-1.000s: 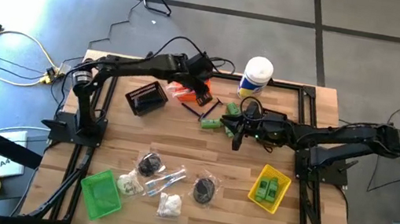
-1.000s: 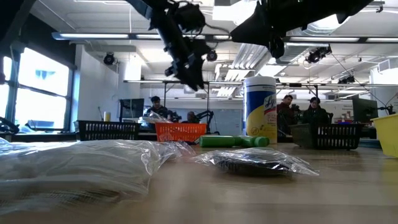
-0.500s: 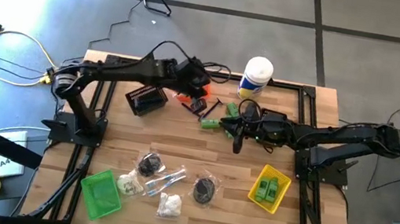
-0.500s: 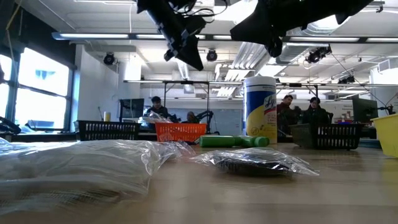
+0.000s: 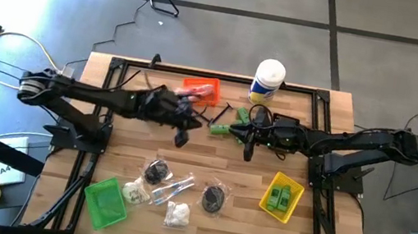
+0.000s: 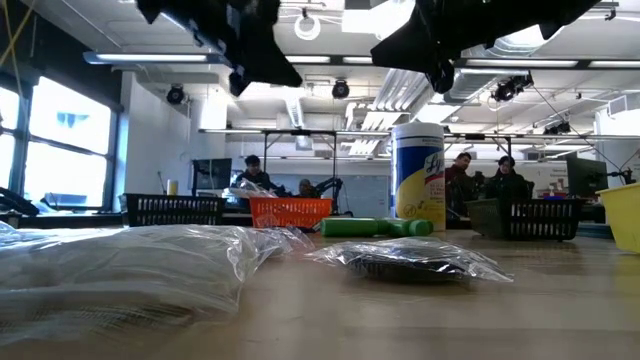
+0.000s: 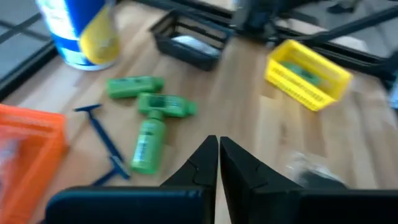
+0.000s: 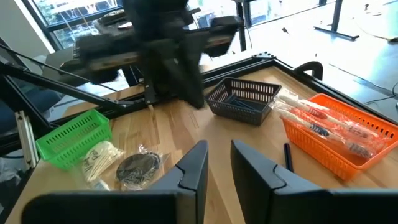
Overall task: Pick & Place Travel size toiletries
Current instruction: Put the green shampoo bottle into the yellow bin
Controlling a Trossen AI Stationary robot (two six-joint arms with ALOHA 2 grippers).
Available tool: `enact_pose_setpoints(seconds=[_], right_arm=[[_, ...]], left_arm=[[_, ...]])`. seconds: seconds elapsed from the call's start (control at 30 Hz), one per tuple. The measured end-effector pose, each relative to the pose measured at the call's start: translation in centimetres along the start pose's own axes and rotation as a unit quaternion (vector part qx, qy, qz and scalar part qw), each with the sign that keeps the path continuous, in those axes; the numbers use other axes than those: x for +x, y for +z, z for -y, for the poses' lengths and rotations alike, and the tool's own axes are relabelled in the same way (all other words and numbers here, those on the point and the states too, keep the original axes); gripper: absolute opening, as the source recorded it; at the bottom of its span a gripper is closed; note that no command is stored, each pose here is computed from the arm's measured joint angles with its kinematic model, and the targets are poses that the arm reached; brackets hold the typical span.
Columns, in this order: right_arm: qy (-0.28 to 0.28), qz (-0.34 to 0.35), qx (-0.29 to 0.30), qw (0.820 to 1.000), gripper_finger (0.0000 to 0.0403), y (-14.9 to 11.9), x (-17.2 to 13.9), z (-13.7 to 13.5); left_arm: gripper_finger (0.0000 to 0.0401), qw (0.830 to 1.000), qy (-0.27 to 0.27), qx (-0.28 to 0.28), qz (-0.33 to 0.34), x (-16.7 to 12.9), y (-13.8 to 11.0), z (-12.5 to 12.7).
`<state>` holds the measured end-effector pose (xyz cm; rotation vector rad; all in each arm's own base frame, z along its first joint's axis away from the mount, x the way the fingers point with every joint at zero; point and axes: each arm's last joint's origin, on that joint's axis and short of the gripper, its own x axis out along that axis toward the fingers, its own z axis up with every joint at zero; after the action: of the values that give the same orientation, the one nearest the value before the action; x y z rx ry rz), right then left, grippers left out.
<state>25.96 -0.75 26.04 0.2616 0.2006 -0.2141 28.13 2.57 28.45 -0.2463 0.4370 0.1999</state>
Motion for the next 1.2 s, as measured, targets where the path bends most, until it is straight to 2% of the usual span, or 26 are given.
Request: enact_pose_setpoints(seconds=[0.27, 0.5, 0.7, 0.83, 1.0, 1.2], right_arm=[[-0.005, -0.006, -0.013, 1.000, 0.0062, -0.1, 0.0, 0.0], [0.001, -0.011, -0.011, 1.000, 0.0062, -0.2, 0.0, 0.0], [0.037, -0.021, -0.011, 0.999, 0.0062, -0.3, 0.0, -0.2], [0.061, -0.029, 0.005, 0.998, 0.0062, -0.3, 0.0, -0.4], [0.055, -0.036, 0.015, 0.998, 0.0062, -0.5, 0.0, -0.3], [0.046, -0.049, 0.039, 0.997, 0.0062, -0.7, -0.1, -0.3]], left_arm=[[0.0014, 0.998, -0.061, 0.012, 0.013, -1.5, -1.3, 3.0], [0.0014, 0.997, -0.075, 0.003, 0.000, -1.4, -1.8, 3.9], [0.0014, 0.993, -0.077, -0.085, -0.001, -1.4, -1.7, 3.9], [0.0014, 0.997, -0.064, -0.050, 0.009, -1.5, -1.8, 4.4], [0.0011, 0.997, -0.065, 0.022, 0.031, -2.1, -2.2, 6.4], [0.0002, 0.994, -0.097, 0.031, 0.041, -2.2, -4.5, 7.4]])
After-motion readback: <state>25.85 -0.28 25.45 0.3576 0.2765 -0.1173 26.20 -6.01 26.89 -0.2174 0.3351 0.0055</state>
